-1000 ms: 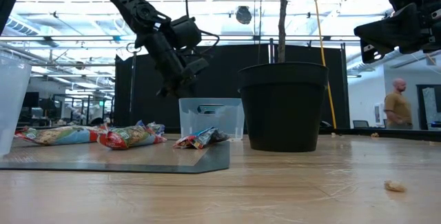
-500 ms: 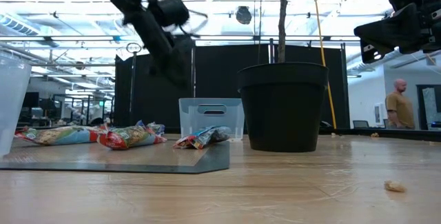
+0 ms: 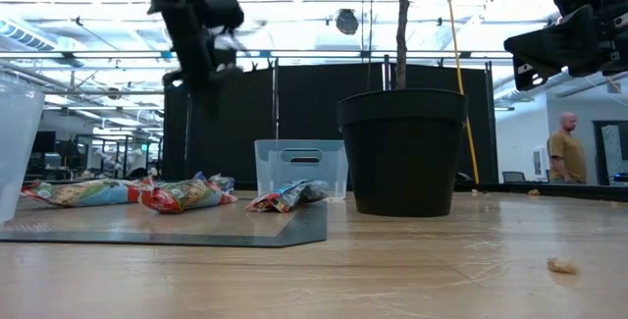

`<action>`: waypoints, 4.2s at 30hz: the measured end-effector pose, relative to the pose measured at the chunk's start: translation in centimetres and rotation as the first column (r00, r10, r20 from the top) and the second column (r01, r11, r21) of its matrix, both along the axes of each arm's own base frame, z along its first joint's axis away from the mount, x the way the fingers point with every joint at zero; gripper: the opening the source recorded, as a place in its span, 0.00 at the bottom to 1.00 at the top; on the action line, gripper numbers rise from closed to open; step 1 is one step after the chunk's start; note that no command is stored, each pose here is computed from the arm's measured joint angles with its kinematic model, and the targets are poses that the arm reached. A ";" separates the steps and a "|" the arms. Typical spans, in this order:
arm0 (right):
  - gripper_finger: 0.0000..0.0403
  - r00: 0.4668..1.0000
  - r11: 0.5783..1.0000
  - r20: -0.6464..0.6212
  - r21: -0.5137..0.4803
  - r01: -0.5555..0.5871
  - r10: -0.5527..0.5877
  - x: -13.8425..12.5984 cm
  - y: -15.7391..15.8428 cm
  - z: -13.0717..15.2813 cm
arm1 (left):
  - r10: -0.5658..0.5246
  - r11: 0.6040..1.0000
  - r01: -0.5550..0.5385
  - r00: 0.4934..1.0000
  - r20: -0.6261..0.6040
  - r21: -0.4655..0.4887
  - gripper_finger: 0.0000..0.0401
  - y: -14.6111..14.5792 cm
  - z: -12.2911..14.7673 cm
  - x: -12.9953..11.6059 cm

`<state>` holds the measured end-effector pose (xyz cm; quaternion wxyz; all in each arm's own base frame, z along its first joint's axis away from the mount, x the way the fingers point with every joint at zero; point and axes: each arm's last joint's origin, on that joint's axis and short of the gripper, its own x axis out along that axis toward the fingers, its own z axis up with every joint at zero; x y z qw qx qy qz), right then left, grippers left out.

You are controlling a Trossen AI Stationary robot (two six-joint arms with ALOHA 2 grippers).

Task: Pick and place Granola Bars by type
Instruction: Put the top blue granola bar into the top transparent bin

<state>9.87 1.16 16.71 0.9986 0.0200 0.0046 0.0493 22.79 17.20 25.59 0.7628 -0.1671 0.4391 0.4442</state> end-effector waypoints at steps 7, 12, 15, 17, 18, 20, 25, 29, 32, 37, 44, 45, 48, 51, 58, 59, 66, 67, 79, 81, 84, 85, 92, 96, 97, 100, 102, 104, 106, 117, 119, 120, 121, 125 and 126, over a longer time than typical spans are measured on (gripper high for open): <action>0.00 1.000 1.000 0.000 0.000 0.000 0.000 0.0 0.0 0.0 | 0.128 0.973 -0.122 0.992 0.020 -0.195 0.22 3.9 -3.9 -2.9; 0.00 1.000 1.000 0.000 0.000 0.000 0.000 0.0 0.0 0.0 | 0.158 0.945 -0.124 0.983 0.090 -0.302 0.42 6.2 -6.8 -4.1; 0.00 1.000 1.000 0.000 0.000 0.000 0.000 0.0 0.0 0.0 | 0.172 0.948 -0.138 0.980 0.096 -0.288 0.51 6.9 -7.6 -4.4; 0.00 1.000 1.000 0.000 0.000 0.000 0.000 0.0 0.0 0.0 | 0.172 0.955 -0.137 0.978 0.116 -0.262 0.55 7.1 -7.3 -4.3; 0.00 1.000 1.000 0.000 0.000 0.000 0.000 0.0 0.0 0.0 | 0.169 0.960 -0.133 0.977 0.130 -0.246 0.57 7.3 -7.2 -4.2; 0.00 1.000 1.000 0.000 0.000 0.000 0.000 0.0 0.0 0.0 | 0.166 0.962 -0.127 0.974 0.151 -0.241 0.59 7.3 -7.0 -4.1; 0.00 1.000 1.000 0.000 0.000 0.000 0.000 0.0 0.0 0.0 | 0.205 0.939 -0.124 0.951 0.230 -0.322 0.59 7.2 -6.9 -3.9; 0.00 1.000 1.000 0.000 0.000 0.000 0.000 0.0 0.0 0.0 | 0.191 0.928 -0.086 0.945 0.264 -0.363 0.57 6.9 -6.9 -3.5; 0.00 1.000 1.000 0.000 0.000 0.000 0.000 0.0 0.0 0.0 | 0.204 0.924 -0.097 0.943 0.262 -0.371 0.56 6.6 -6.9 -3.3; 0.00 1.000 1.000 0.000 0.000 0.000 0.000 0.0 0.0 0.0 | 0.267 0.904 -0.156 0.933 0.241 -0.398 0.53 6.1 -7.1 -3.0; 0.00 1.000 1.000 0.000 0.000 0.000 0.000 0.0 0.0 0.0 | 0.280 0.886 -0.157 0.931 0.235 -0.436 0.48 4.9 -7.1 -1.8; 0.00 1.000 1.000 0.000 0.000 0.000 0.000 0.0 0.0 0.0 | 0.267 0.887 -0.141 0.934 0.239 -0.440 0.48 4.6 -7.1 -1.5; 0.00 1.000 1.000 0.000 0.000 0.000 0.000 0.0 0.0 0.0 | 0.221 0.888 -0.085 0.941 0.257 -0.452 0.48 3.8 -7.1 -0.6; 0.00 1.000 1.000 0.000 0.000 0.000 0.000 0.0 0.0 0.0 | 0.193 0.890 -0.057 0.947 0.259 -0.453 0.48 3.2 -7.1 -0.1; 0.00 1.000 1.000 0.000 0.000 0.000 0.000 0.0 0.0 0.0 | 0.190 0.874 -0.043 0.947 0.259 -0.484 0.50 2.8 -6.7 0.3; 0.00 1.000 1.000 0.000 0.000 0.000 0.000 0.0 0.0 0.0 | 0.192 0.871 -0.048 0.949 0.250 -0.489 0.50 2.8 -6.4 0.4; 0.00 1.000 1.000 0.000 0.000 0.000 0.000 0.0 0.0 0.0 | 0.195 0.893 -0.095 0.963 0.186 -0.440 0.49 4.4 -1.4 1.0; 0.00 1.000 1.000 0.000 0.000 0.000 0.000 0.0 0.0 0.0 | 0.201 0.896 -0.112 0.965 0.168 -0.430 0.49 4.8 -0.7 1.1; 0.00 1.000 1.000 0.000 0.000 0.000 0.000 0.0 0.0 0.0 | 0.186 0.819 -0.236 0.972 -0.146 -0.523 0.49 9.3 -3.8 4.5; 0.00 1.000 1.000 0.001 0.000 0.000 0.000 0.0 0.0 0.0 | 0.184 0.807 -0.248 0.968 -0.171 -0.536 0.49 9.6 -5.1 4.8; 0.00 1.000 1.000 0.000 0.000 0.000 0.000 0.0 0.0 0.0 | 0.191 0.786 -0.276 0.959 -0.207 -0.554 0.49 10.1 -6.6 4.7; 0.00 1.000 1.000 0.000 0.000 0.000 0.000 0.0 0.0 0.0 | 0.199 0.781 -0.286 0.957 -0.213 -0.556 0.49 10.3 -6.9 4.6; 0.00 1.000 1.000 0.000 0.000 0.000 0.000 0.0 0.0 0.0 | 0.290 0.750 -0.369 0.930 -0.228 -0.549 0.49 11.1 -7.2 4.0; 0.00 1.000 1.000 0.000 0.000 0.000 0.000 0.0 0.0 0.0 | 0.308 0.717 -0.391 0.920 -0.242 -0.577 0.49 11.1 -7.2 3.6; 0.00 1.000 1.000 0.000 0.000 0.000 0.000 0.0 0.0 0.0 | 0.313 0.707 -0.395 0.919 -0.241 -0.586 0.49 11.1 -7.2 3.5; 0.00 1.000 1.000 0.000 0.000 0.000 0.000 0.0 0.0 0.0 | 0.318 0.680 -0.400 0.916 -0.245 -0.615 0.49 11.1 -7.2 3.2; 0.00 1.000 1.000 0.000 0.000 0.000 0.000 0.0 0.0 0.0 | 0.325 0.672 -0.403 0.914 -0.241 -0.622 0.49 11.2 -7.2 3.1; 0.00 1.000 1.000 0.000 0.000 0.000 0.000 0.0 0.0 0.0 | 0.333 0.663 -0.406 0.913 -0.237 -0.629 0.49 11.2 -7.2 3.1; 0.00 1.000 1.000 0.000 0.000 0.000 0.000 0.0 0.0 0.0 | 0.337 0.661 -0.408 0.911 -0.237 -0.630 0.49 11.2 -7.2 3.1; 0.00 1.000 1.000 0.000 0.000 0.000 0.000 0.0 0.0 0.0 | 0.359 0.649 -0.428 0.901 -0.243 -0.629 0.37 11.1 -7.2 3.2; 0.00 1.000 1.000 0.000 0.000 0.000 0.000 0.0 0.0 0.0 | 0.350 0.646 -0.423 0.904 -0.245 -0.636 0.33 10.9 -7.2 3.3; 0.00 1.000 1.000 0.000 0.000 0.000 0.000 0.0 0.0 0.0 | 0.338 0.642 -0.413 0.909 -0.245 -0.646 0.32 10.7 -7.1 3.4; 0.00 1.000 1.000 0.000 0.000 0.000 0.000 0.0 0.0 0.0 | 0.323 0.636 -0.400 0.914 -0.243 -0.660 0.30 10.6 -7.1 3.4; 0.00 1.000 1.000 0.000 0.000 0.000 0.000 0.0 0.0 0.0 | 0.250 0.622 -0.335 0.942 -0.226 -0.708 0.26 9.9 -7.1 3.8; 0.00 1.000 1.000 0.000 0.000 0.000 0.000 0.0 0.0 0.0 | 0.235 0.621 -0.317 0.948 -0.215 -0.717 0.26 9.8 -7.0 3.9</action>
